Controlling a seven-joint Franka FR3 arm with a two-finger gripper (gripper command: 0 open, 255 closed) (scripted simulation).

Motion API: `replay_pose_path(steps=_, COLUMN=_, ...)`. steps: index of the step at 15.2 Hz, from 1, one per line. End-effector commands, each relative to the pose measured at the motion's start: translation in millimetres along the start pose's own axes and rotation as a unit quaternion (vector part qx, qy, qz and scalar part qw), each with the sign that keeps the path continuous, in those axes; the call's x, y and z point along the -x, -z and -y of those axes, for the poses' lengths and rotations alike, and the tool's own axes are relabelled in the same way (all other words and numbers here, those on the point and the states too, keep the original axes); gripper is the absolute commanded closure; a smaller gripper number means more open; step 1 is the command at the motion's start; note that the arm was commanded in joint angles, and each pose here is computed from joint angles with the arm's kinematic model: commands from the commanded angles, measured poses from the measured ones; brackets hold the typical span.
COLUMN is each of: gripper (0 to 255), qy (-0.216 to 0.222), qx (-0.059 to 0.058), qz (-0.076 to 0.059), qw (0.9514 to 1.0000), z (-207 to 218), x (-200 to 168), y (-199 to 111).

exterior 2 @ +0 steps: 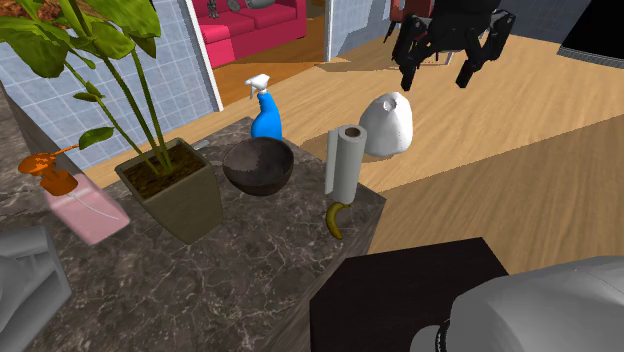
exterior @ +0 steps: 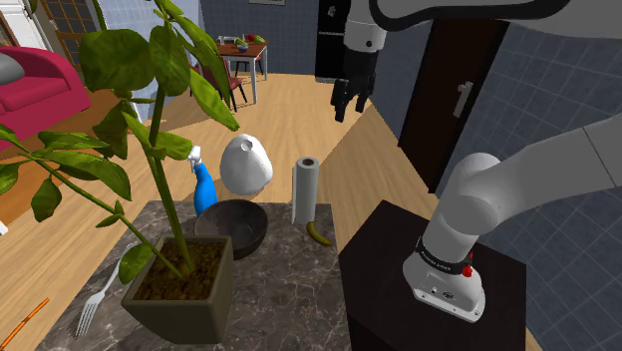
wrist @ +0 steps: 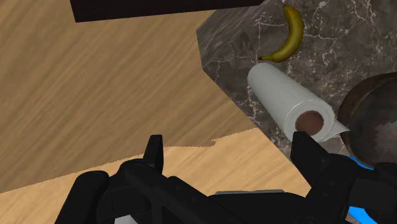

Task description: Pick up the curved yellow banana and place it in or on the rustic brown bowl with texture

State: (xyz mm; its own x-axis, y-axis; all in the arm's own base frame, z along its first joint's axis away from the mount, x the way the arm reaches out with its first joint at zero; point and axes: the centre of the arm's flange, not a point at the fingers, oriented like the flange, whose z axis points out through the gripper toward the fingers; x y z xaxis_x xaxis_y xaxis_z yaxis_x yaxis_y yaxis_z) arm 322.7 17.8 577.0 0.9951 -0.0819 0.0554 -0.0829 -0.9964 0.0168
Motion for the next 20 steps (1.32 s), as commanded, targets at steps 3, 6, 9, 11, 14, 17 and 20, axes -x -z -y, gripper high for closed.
replay_pose_path(steps=3, gripper=0, qy=-0.005, qx=0.0, qz=0.001, qw=1.0, z=14, x=5, y=-22)
replay_pose_path(steps=6, gripper=0, qy=-0.012, qx=-0.001, qz=0.004, qw=0.9999, z=34, x=12, y=-55)
replay_pose_path(steps=9, gripper=0, qy=-0.018, qx=-0.001, qz=0.006, qw=0.9998, z=55, x=19, y=-87)
replay_pose_path(steps=11, gripper=0, qy=-0.023, qx=-0.001, qz=0.007, qw=0.9997, z=69, x=24, y=-109)
replay_pose_path(steps=14, gripper=0, qy=-0.03, qx=-0.002, qz=0.009, qw=0.9995, z=90, x=31, y=-142)
replay_pose_path(steps=17, gripper=0, qy=-0.037, qx=-0.002, qz=0.011, qw=0.9993, z=111, x=38, y=-174)
replay_pose_path(steps=20, gripper=0, qy=-0.044, qx=-0.003, qz=0.014, qw=0.9989, z=132, x=44, y=-207)
